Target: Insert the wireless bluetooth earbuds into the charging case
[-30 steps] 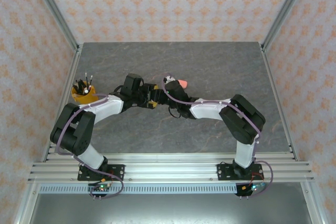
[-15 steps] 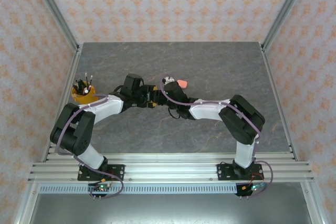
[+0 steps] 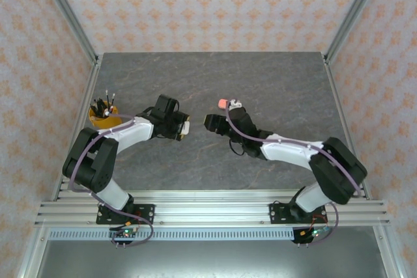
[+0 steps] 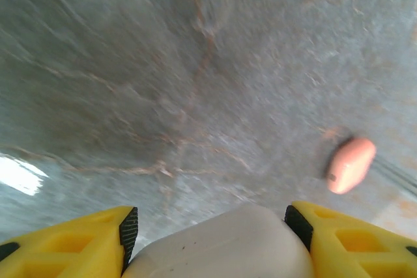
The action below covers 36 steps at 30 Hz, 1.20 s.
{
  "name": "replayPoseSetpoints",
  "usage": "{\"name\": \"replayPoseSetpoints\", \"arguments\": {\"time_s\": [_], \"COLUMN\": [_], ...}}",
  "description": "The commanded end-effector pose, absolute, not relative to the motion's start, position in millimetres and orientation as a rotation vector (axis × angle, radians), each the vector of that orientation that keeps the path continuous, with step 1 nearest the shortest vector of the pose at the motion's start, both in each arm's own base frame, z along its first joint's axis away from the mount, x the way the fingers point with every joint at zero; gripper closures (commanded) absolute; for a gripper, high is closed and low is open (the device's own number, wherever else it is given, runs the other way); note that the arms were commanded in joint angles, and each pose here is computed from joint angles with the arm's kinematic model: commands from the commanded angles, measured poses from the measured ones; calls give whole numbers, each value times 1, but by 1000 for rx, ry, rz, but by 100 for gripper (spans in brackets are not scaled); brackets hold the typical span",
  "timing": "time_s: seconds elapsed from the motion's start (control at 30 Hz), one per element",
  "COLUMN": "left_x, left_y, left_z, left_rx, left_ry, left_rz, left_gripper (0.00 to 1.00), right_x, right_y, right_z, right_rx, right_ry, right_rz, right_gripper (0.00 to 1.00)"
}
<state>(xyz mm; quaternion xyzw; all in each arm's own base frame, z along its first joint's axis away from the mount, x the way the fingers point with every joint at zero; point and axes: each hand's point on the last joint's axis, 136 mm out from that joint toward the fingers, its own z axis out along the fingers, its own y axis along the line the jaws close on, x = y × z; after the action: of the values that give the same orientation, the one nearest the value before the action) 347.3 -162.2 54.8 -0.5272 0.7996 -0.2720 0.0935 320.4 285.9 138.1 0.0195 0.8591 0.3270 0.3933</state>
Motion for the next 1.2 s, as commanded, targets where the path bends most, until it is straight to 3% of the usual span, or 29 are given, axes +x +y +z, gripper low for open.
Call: {"name": "replayPoseSetpoints", "arguments": {"time_s": [0.0,0.33,0.63,0.83,1.17], "left_x": [349,363,375,363,339], "left_y": [-127,-81,-99,-119,-135], "left_z": [62,91,104,93,71], "left_rx": [-1333,-724,-303,-238,-299], "left_ry": [2456,2550,2380,2285,2221], "left_rz": [-446,329,913,1026,970], "left_gripper": [69,72,75,74,71], "right_x": [316,294,286,284,278], "right_y": [253,210,192,175,155], "right_z": [128,132,150,162,185], "right_rx": [139,220,240,262,266], "right_ry": [2224,2254,2209,2181,2141], "right_rz": [715,615,609,595,560], "right_gripper": [29,28,28,28,23]}}
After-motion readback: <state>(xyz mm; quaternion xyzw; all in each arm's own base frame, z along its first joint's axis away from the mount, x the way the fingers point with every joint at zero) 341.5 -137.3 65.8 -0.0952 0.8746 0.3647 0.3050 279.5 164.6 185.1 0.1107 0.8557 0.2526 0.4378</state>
